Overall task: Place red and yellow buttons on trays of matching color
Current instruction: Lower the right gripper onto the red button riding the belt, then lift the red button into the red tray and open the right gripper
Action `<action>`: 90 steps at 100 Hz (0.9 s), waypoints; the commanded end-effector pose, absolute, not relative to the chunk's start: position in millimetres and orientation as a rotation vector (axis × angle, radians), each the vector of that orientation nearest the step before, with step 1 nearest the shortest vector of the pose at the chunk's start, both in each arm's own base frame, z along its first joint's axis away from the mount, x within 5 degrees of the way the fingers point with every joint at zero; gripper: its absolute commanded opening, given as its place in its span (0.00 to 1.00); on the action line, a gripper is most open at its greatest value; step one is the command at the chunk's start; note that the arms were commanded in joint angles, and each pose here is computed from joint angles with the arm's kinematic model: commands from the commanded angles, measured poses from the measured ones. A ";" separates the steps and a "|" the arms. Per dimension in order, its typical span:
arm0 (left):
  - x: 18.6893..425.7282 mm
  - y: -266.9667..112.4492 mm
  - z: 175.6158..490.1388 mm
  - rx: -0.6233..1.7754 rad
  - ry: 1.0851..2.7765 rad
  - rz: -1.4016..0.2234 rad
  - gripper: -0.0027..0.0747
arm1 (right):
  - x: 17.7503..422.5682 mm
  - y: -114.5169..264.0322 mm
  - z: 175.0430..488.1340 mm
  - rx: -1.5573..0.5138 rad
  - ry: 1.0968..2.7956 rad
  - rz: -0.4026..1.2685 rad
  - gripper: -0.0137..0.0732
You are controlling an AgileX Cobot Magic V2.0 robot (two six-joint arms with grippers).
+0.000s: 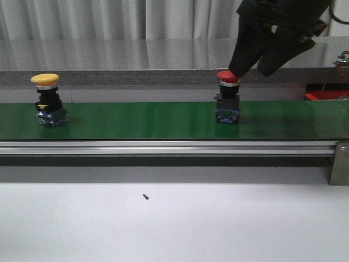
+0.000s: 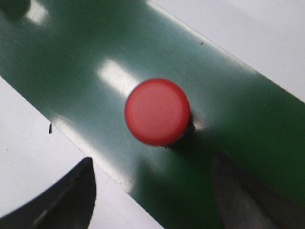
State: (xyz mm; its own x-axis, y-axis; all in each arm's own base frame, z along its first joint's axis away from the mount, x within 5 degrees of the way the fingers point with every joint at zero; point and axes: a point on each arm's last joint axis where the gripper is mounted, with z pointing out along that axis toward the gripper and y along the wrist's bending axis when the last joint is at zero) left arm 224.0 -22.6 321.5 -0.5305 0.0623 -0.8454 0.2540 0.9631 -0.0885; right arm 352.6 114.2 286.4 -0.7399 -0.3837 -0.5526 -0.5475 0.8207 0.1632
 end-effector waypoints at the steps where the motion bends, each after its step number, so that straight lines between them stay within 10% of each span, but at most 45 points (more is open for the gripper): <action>1: 224.0 -22.4 338.9 0.184 2.032 -0.242 0.01 | 358.7 114.7 309.3 -0.666 2.398 0.408 0.75; 31: 224.0 -22.4 338.9 0.184 2.032 -0.242 0.01 | 379.4 115.9 293.4 -0.676 2.403 0.349 0.74; 58: 224.0 -22.4 338.9 0.184 2.032 -0.242 0.01 | 378.0 114.4 295.5 -0.684 2.417 0.355 0.37; 90: 224.0 -22.3 339.1 0.183 2.031 -0.241 0.01 | 393.1 45.7 348.5 -0.483 2.419 0.322 0.37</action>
